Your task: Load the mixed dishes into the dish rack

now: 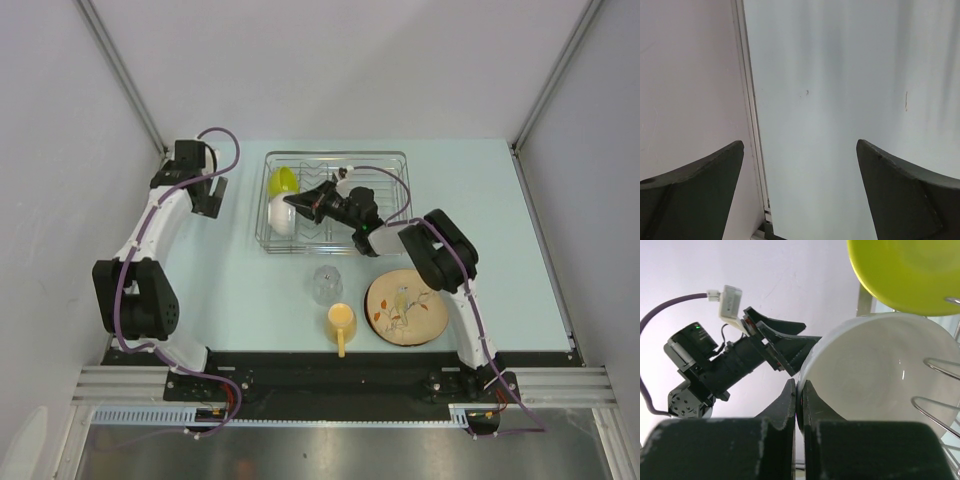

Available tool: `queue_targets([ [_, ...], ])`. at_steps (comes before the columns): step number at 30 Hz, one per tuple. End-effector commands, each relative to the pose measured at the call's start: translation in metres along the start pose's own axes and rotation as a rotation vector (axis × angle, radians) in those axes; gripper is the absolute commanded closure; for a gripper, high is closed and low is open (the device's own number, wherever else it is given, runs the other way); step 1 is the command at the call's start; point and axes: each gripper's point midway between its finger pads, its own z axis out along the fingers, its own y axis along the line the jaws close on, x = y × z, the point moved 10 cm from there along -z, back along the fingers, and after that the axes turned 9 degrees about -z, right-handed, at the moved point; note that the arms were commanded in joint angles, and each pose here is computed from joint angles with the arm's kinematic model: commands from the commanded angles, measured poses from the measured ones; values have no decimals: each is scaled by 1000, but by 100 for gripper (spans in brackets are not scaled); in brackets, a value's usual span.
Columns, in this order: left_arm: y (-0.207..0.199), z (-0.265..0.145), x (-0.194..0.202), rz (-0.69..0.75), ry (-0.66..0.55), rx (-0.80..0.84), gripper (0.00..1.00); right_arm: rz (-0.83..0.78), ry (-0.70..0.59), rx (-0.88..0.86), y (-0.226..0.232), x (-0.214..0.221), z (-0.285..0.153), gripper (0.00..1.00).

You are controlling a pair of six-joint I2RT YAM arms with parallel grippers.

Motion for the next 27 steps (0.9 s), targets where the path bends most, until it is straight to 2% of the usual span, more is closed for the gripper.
queue_targets([
  [1, 9, -11, -4, -21, -59, -1, 0, -66, -39, -145, 18, -4, 5, 100],
  [10, 9, -13, -4, -28, -62, 11, 0, -107, 19, -88, 18, 17, -2, 100],
  [14, 10, -15, -5, -28, -69, 13, 0, -108, 52, -37, 13, 26, -6, 82],
  [22, 11, -19, -9, -35, -74, 21, 0, -145, 105, 32, 7, 33, 0, 56],
  [26, 11, -20, -9, -31, -74, 22, 0, -172, 122, 40, 10, 33, 2, 51],
  [27, 12, -20, -9, -33, -76, 20, 0, -178, 126, 42, 11, 33, 1, 47],
])
